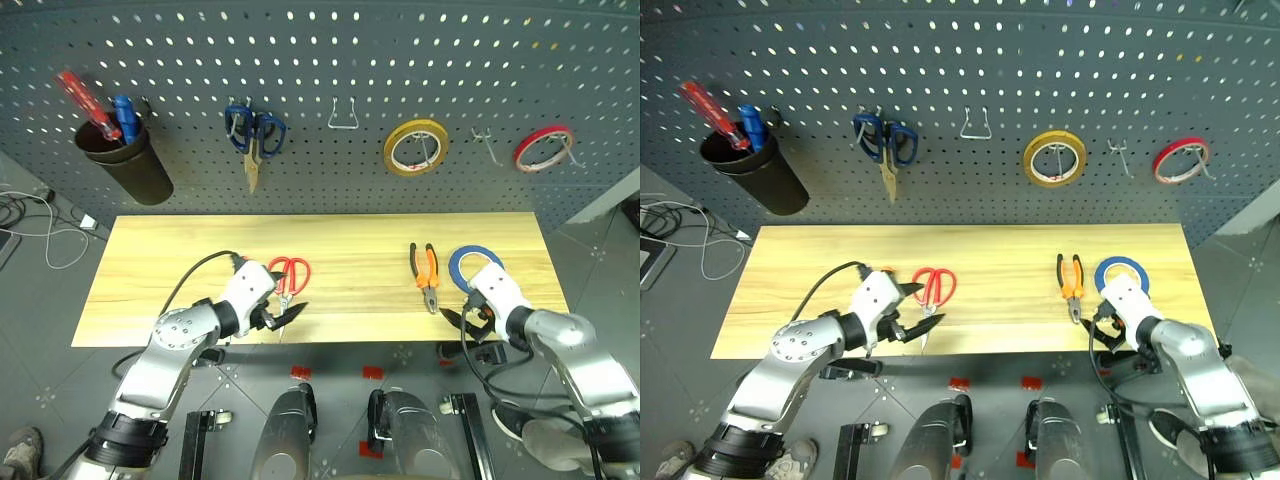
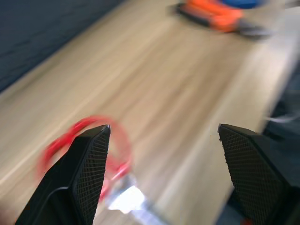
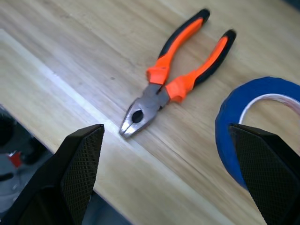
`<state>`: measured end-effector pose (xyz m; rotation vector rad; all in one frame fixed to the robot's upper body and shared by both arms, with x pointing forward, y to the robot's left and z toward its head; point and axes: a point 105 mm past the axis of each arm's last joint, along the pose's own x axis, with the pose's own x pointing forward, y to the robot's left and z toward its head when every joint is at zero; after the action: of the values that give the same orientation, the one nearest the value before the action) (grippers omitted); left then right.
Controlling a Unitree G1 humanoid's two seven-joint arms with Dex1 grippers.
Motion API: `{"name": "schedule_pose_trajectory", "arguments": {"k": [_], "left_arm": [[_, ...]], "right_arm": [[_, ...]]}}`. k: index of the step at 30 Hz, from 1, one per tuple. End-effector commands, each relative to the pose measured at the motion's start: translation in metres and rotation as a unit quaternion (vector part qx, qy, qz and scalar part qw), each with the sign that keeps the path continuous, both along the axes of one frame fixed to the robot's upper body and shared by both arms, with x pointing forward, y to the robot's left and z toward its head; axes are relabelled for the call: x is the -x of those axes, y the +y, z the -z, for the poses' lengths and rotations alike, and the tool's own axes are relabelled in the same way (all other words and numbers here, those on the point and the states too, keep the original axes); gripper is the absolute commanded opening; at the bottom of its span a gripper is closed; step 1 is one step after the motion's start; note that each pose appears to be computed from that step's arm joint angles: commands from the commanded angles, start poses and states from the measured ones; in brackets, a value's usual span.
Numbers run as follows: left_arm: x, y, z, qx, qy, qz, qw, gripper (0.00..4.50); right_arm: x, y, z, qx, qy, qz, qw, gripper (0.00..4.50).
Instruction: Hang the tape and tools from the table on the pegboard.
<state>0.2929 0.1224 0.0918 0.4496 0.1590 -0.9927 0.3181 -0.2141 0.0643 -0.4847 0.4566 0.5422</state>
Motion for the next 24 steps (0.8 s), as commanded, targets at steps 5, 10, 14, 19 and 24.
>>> {"name": "schedule_pose_trajectory", "arguments": {"k": [5, 10, 14, 19, 24], "left_arm": [[0.009, -0.048, -0.018, -0.033, -0.072, 0.158, 0.984, 3.88], [0.012, -0.062, -0.023, -0.033, -0.094, 0.196, 0.976, 3.9], [0.016, -0.067, -0.021, -0.031, -0.098, 0.212, 0.972, 3.9], [0.018, -0.076, -0.016, -0.019, -0.099, 0.214, 0.972, 3.9], [0.011, -0.08, -0.024, 0.018, -0.111, 0.182, 0.977, 3.9]], "right_arm": [[-0.036, -0.028, 0.007, 0.046, 0.041, 0.021, 0.998, 4.5], [-0.046, -0.044, 0.016, 0.066, 0.111, 0.024, 0.991, 4.32], [-0.045, -0.05, 0.019, 0.079, 0.143, 0.016, 0.986, 3.24], [-0.028, -0.053, 0.024, 0.097, 0.145, 0.001, 0.985, 1.51], [-0.017, -0.058, -0.012, 0.123, 0.032, 0.025, 0.992, 0.67]]}}
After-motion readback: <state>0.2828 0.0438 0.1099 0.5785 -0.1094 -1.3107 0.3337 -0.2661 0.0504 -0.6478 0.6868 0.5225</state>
